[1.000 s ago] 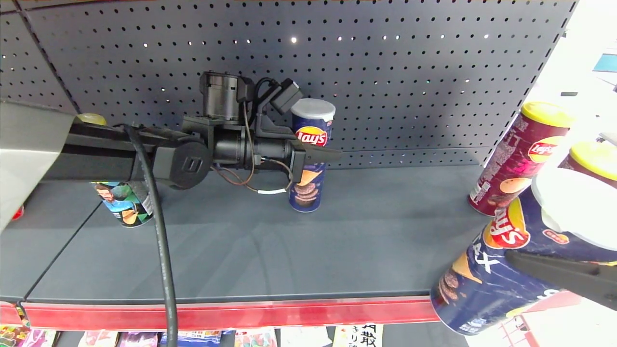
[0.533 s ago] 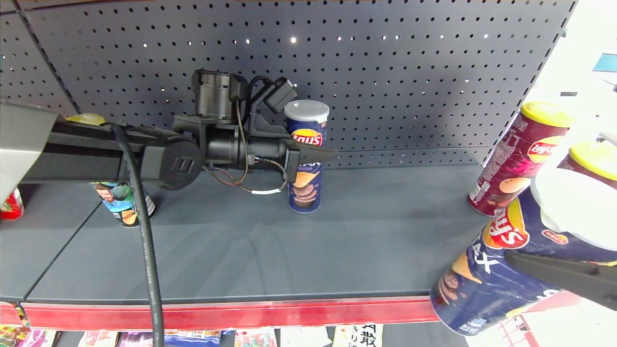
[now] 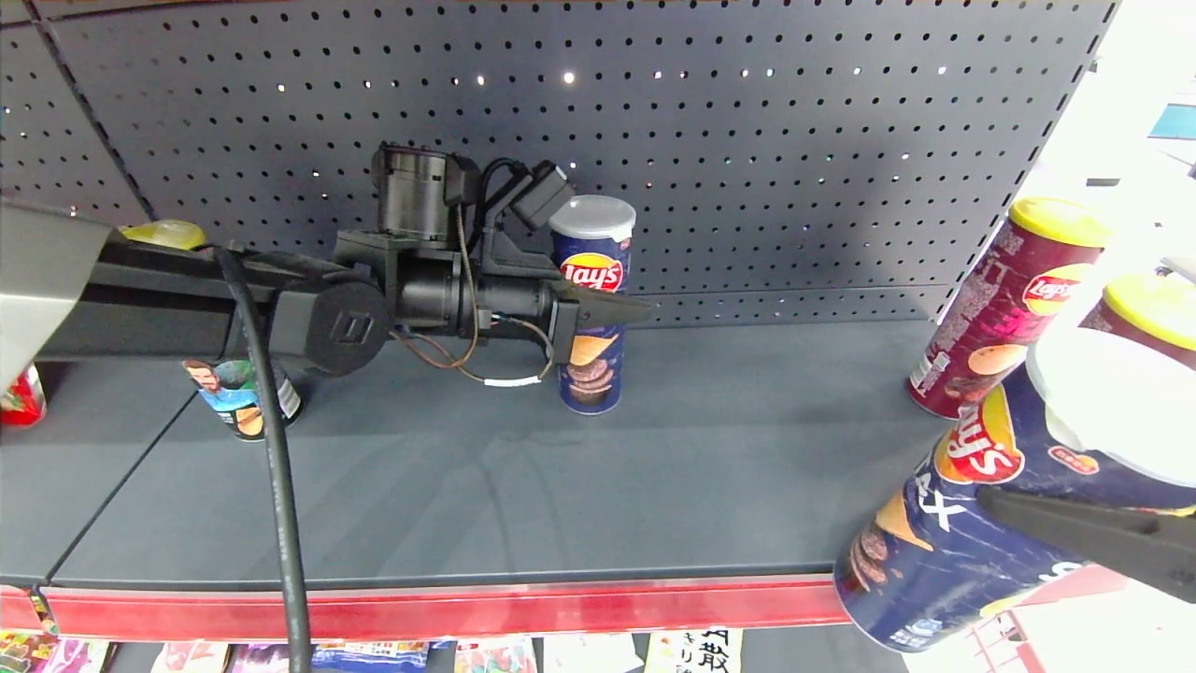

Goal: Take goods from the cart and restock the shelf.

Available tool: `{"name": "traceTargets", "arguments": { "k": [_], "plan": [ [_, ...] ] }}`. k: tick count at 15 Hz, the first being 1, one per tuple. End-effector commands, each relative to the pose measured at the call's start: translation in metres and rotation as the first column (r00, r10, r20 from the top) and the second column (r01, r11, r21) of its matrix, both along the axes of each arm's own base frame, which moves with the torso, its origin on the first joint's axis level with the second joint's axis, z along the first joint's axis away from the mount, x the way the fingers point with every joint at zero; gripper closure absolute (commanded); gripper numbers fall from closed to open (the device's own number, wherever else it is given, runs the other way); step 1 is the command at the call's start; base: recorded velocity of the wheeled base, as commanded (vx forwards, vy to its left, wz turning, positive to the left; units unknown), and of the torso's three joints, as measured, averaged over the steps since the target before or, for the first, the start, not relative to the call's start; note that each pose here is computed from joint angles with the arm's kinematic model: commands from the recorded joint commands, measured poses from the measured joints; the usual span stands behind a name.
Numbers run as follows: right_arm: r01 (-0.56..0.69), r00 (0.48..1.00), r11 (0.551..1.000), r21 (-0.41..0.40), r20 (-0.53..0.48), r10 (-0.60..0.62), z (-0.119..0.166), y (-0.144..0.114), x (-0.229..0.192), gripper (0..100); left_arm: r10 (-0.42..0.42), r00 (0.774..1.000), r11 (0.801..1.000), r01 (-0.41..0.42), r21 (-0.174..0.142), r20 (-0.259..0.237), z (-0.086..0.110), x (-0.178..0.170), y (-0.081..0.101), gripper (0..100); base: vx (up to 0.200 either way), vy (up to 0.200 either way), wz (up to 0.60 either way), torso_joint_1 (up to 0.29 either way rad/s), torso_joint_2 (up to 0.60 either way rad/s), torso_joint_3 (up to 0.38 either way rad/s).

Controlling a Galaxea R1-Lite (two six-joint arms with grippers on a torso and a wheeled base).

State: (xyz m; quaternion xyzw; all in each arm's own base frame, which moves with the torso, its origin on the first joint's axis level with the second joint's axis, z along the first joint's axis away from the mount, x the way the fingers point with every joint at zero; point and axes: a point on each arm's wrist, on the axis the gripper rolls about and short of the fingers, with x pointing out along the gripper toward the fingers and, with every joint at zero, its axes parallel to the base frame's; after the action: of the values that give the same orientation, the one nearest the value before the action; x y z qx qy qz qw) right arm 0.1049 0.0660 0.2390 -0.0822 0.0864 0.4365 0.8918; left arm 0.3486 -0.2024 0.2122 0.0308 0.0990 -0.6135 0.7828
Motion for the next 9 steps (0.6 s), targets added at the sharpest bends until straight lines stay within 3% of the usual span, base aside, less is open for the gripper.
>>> {"name": "traceTargets", "arguments": {
  "k": [1,9],
  "plan": [
    [-0.002,1.0,1.0,-0.002,-0.003,0.002,-0.001,0.0003,0.0001,100,0.003,1.0,1.0,-0.003,-0.001,0.002,0.0016,-0.0014,0.0008,100,0.0,0.0,0.0,0.0,0.0,0.0],
    [-0.001,1.0,1.0,-0.003,-0.006,0.0,-0.0013,0.0003,0.0005,100,-0.008,1.0,1.0,0.008,-0.003,0.001,0.0024,-0.0069,0.0022,100,0.0,0.0,0.0,0.0,0.0,0.0]
  ]
}}
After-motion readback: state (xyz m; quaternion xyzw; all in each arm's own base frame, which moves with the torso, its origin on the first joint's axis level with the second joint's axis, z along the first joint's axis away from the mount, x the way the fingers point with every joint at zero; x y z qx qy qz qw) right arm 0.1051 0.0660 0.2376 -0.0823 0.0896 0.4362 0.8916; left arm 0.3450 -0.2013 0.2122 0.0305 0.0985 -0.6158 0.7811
